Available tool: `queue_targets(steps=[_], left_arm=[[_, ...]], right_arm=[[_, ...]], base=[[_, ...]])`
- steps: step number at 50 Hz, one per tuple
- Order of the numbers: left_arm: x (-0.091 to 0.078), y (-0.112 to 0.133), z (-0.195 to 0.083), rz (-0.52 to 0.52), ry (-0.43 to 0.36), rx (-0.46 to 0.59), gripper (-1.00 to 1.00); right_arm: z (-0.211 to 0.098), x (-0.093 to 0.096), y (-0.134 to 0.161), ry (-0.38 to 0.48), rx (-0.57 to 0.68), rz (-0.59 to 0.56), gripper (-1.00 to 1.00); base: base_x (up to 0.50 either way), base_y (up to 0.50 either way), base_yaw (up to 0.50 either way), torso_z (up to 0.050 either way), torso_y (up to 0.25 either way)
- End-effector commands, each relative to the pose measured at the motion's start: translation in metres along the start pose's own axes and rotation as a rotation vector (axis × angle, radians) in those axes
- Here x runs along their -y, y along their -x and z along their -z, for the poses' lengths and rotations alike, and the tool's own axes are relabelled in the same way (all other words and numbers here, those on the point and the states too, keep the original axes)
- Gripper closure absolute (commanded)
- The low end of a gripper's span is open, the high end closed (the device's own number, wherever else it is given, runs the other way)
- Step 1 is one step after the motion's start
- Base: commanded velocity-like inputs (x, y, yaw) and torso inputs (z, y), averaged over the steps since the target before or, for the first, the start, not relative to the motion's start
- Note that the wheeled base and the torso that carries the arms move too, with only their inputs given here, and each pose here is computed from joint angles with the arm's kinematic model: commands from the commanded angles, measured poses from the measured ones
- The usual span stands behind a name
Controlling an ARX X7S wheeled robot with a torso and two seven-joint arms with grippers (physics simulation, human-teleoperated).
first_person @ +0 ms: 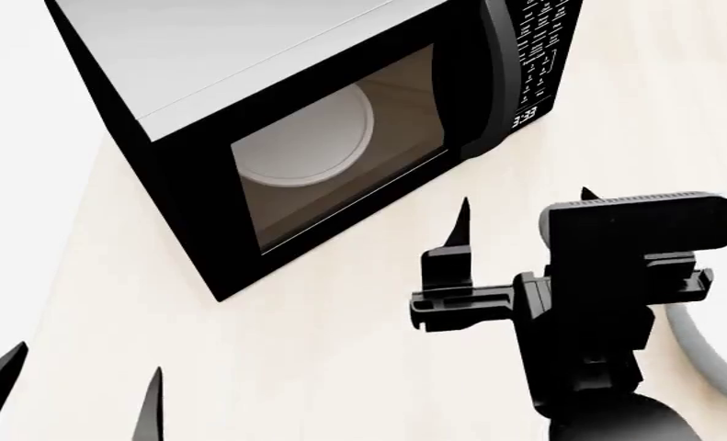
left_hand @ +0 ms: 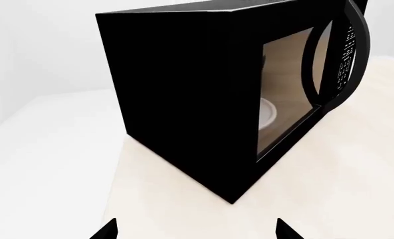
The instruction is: Open the microwave.
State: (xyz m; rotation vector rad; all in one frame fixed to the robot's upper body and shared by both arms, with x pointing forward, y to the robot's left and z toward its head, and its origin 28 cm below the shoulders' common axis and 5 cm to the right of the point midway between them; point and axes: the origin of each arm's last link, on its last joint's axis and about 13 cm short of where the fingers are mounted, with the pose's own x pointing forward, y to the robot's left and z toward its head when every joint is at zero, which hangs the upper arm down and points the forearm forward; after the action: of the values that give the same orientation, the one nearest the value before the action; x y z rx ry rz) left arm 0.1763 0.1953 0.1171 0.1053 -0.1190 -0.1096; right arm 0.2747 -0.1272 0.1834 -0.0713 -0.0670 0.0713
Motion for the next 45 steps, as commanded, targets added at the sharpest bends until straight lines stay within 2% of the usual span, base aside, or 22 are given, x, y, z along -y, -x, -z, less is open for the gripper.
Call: queue_targets(steps=[1,12,45], left_arm=[[0.0,0.001,-0.001,0.006,-0.001,0.002,-1.0],[0.0,0.001,0.0,0.005,0.001,0.001,-1.0],[0.001,0.002,-0.001,0.01,0.0,0.001,-1.0]], right_arm=[[-0.014,0.003,-0.021,0.015,0.009,-0.001,-1.0],[-0.016,0.005,-0.042,0.016,-0.003,-0.005,-1.0],[-0.029,0.007,-0.073,0.076,-0.012,-0.007,-1.0]], base=[[0.0,0.0,0.0,0.0,0.0],[0.0,0.0,0.0,0.0,0.0],[0.0,0.0,0.0,0.0,0.0]])
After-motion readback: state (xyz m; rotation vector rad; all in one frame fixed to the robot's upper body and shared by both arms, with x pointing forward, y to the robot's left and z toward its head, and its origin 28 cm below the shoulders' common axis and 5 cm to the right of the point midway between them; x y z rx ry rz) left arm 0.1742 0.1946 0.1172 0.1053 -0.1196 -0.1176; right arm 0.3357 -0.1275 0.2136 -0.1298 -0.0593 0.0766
